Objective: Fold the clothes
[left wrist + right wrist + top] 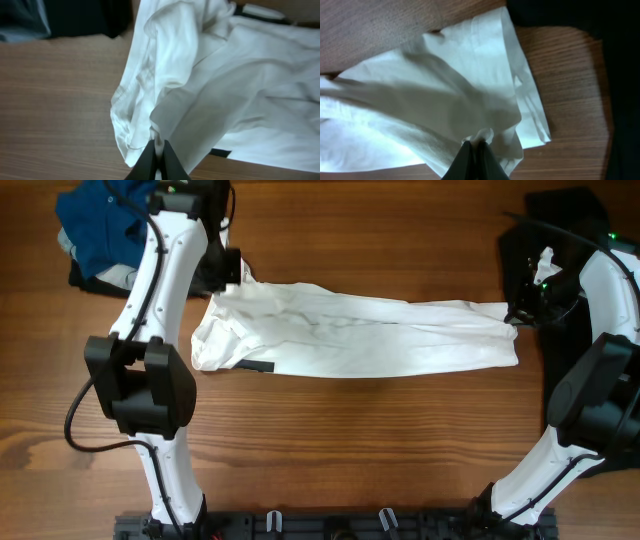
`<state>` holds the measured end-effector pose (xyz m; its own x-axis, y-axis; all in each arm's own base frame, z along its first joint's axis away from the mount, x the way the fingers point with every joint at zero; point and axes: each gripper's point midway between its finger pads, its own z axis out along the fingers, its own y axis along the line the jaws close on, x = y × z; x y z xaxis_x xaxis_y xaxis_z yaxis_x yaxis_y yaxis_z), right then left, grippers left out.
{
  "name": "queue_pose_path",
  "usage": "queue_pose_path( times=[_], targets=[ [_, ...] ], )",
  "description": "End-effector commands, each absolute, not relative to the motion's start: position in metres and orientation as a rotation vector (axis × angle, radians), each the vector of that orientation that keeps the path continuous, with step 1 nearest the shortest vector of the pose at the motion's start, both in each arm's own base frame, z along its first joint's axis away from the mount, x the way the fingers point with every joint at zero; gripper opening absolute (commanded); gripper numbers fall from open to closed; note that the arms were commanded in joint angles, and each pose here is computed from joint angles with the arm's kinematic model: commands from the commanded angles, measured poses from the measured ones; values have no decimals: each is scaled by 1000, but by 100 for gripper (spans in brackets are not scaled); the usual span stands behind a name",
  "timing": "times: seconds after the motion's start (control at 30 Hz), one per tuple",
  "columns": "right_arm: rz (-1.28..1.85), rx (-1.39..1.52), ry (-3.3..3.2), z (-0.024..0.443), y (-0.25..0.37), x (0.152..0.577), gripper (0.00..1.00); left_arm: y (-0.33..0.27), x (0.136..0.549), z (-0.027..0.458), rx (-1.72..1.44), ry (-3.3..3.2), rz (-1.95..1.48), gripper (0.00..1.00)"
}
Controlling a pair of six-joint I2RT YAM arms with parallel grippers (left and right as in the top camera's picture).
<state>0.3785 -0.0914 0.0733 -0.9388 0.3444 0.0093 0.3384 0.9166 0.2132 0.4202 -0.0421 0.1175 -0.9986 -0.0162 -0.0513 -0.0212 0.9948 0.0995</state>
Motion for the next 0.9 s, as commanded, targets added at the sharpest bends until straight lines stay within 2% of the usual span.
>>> queue_pose_path(
  times=[0.0,0.4,0.43,0.47,0.5,0.53,0.6,0.77,0.87],
  targets=[
    [339,531,3022,79,-95,380,4,-29,413,100,-127,3112,154,4],
    [353,525,3057,75,-100,368,4,-15,398,88,-194,3173,172,4],
    [356,518,3066,73,-99,366,13,-15,395,85,-195,3186,176,4],
    [369,499,3078,70,-96,363,31,-14,390,83,-194,3203,181,14],
    [383,492,3082,68,-94,361,41,-14,388,82,-193,3213,184,28],
    [385,495,3087,66,-94,359,49,-14,386,80,-193,3221,186,39],
    [397,497,3093,63,-92,357,61,-14,385,79,-193,3222,187,52],
    [404,441,3082,51,-88,359,77,-15,399,78,-194,3166,171,69],
    [389,404,3058,32,-89,361,84,-16,413,78,-196,3111,155,75]
  ],
)
